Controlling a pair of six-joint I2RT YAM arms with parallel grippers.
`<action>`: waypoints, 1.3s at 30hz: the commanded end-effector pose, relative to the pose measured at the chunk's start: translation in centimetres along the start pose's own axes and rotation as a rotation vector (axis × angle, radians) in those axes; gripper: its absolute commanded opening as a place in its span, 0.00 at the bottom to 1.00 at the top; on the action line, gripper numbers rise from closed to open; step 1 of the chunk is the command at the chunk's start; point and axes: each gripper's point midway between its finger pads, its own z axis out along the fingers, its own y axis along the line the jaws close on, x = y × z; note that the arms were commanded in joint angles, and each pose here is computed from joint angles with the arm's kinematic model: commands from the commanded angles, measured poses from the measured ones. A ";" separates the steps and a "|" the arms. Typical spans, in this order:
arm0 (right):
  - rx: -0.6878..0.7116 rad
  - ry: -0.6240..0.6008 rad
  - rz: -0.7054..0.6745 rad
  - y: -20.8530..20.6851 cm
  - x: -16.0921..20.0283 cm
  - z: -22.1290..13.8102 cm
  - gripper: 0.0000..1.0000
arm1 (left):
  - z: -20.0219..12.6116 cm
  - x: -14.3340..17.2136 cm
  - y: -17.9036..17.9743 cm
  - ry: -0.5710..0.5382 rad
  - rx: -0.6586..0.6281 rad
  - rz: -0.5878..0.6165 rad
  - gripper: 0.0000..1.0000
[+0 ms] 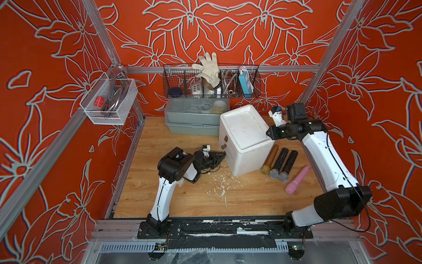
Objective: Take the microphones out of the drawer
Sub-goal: Open the drawer in the storage box.
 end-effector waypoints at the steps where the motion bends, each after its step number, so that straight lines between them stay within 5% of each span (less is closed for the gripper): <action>1: -0.175 0.074 -0.023 4.1 1.4 0.9 0.00 | 0.8 -0.4 -1.5 -0.033 0.032 0.045 0.26; 10: -0.174 0.076 -0.025 4.1 1.4 1.0 0.00 | 0.9 -0.7 -2.6 -0.039 0.055 0.065 0.00; 39: -0.114 0.089 -0.017 3.1 1.4 1.2 0.00 | -6.6 -1.0 -2.1 -0.094 -0.014 0.101 0.00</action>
